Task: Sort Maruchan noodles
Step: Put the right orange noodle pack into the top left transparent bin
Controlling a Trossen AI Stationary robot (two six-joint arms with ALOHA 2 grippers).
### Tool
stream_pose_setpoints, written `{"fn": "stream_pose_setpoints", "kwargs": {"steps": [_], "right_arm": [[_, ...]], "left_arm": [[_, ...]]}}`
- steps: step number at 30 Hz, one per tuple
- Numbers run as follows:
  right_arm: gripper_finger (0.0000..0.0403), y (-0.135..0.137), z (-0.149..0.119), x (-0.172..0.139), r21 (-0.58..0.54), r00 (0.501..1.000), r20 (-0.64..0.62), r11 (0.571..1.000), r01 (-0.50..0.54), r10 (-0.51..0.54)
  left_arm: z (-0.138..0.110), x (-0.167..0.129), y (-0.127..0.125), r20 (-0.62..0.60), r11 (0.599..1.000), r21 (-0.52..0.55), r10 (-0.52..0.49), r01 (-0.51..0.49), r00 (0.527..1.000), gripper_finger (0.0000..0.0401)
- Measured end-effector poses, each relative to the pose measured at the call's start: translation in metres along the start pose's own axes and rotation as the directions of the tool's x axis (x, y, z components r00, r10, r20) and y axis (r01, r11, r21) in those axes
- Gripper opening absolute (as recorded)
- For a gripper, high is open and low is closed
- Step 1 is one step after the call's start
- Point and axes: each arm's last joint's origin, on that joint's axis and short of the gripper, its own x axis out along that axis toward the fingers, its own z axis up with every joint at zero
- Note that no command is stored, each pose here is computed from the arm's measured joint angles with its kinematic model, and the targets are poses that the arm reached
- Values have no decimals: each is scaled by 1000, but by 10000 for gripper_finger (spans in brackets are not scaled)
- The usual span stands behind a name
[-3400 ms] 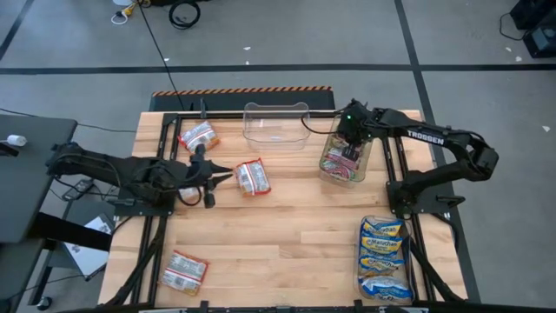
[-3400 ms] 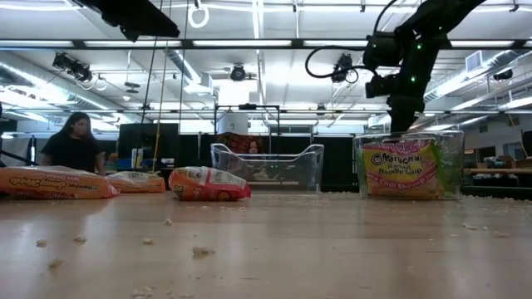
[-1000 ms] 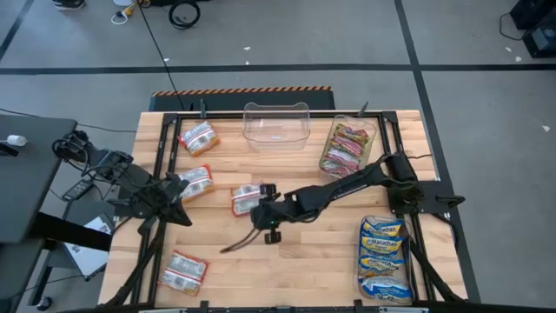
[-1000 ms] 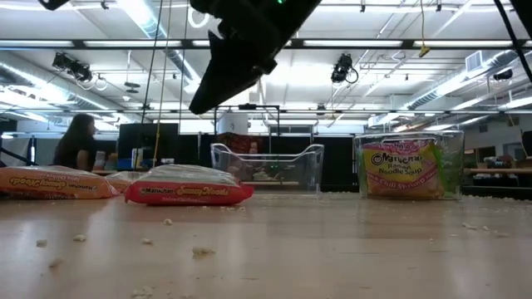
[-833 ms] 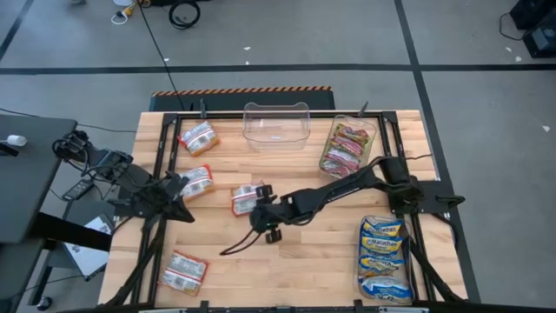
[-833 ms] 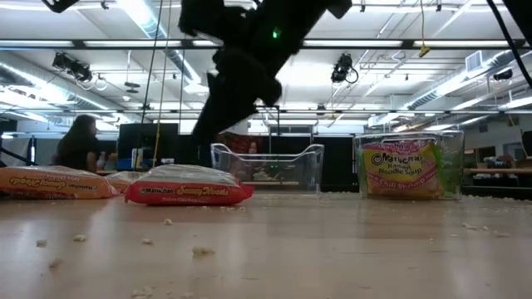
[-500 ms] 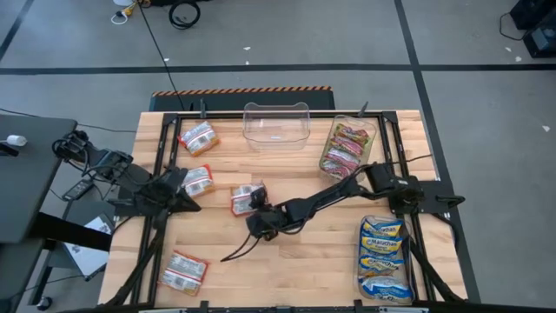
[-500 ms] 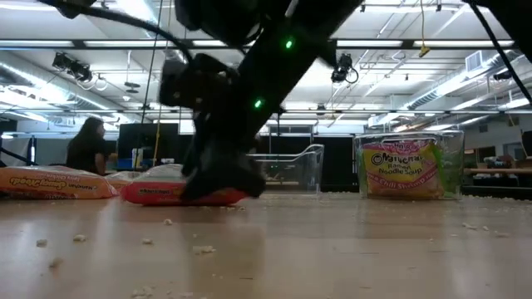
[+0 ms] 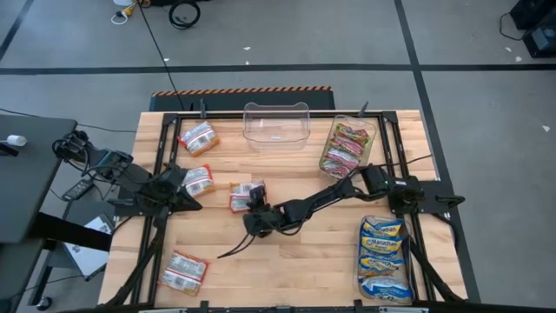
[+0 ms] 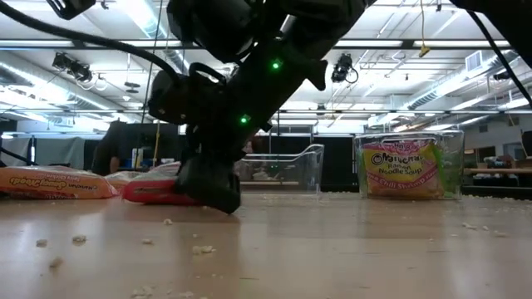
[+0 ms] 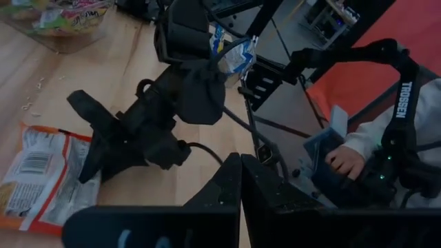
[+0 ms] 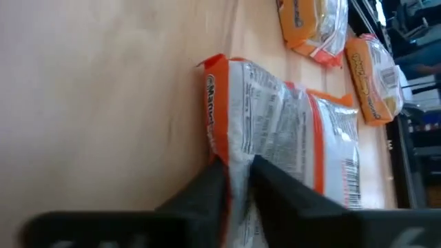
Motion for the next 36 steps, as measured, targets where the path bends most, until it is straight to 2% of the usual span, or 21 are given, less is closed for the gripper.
{"fn": "stream_pose_setpoints", "kwargs": {"steps": [3, 6, 8, 10, 12, 14, 16, 18, 20, 23, 26, 30, 33, 36], "right_arm": [[19, -14, 4, -7, 44, 1000, 7, 999, -17, 17], [16, -46, 18, -28, 178, 999, 37, 984, -19, 13], [12, -78, 28, -48, 305, 998, 67, 952, -22, 1], [10, -112, 35, -68, 450, 994, 108, 891, -52, 4], [10, -149, 31, -84, 618, 992, 128, 782, -78, -3], [10, -187, 18, -91, 775, 991, 130, 625, -96, -9], [10, -221, 2, -92, 878, 992, 122, 468, -97, -24], [10, -248, -15, -87, 945, 993, 108, 314, -87, -51], [10, -269, -32, -79, 981, 994, 89, 178, -76, -66], [10, -292, -55, -65, 999, 994, 36, 14, -35, -102], [10, -304, -73, -47, 995, 989, -20, -95, 6, -143], [10, -310, -85, -19, 985, 981, -13, -173, -20, -191], [10, -306, -95, 5, 963, 981, -27, -267, -26, -193], [10, -298, -102, 25, 944, 982, -34, -328, -30, -187]], "left_arm": [[1, 0, -1, 13, 1000, -3, -9, 9, 1000, 7], [4, -3, -3, 13, 1000, -4, -29, 29, 999, 7], [10, -8, -6, 24, 998, -2, -55, 55, 998, 7], [15, -12, -9, 40, 997, -4, -70, 71, 997, 7], [21, -18, -12, 63, 996, 13, -84, 84, 994, 7], [26, -23, -14, 86, 995, 34, -93, 91, 992, 7], [31, -27, -16, 113, 995, 60, -90, 84, 990, 7], [34, -29, -16, 139, 995, 82, -72, 61, 988, 7], [35, -30, -16, 162, 996, 85, -47, 34, 986, 7], [36, -31, -15, 179, 997, 81, -22, 8, 984, 7], [36, -30, -15, 177, 997, 82, -18, 3, 984, 7], [36, -30, -15, 176, 997, 83, -17, 3, 984, 7], [36, -30, -15, 176, 997, 83, -17, 3, 984, 7], [36, -30, -15, 175, 997, 82, -20, 5, 984, 7]]}}
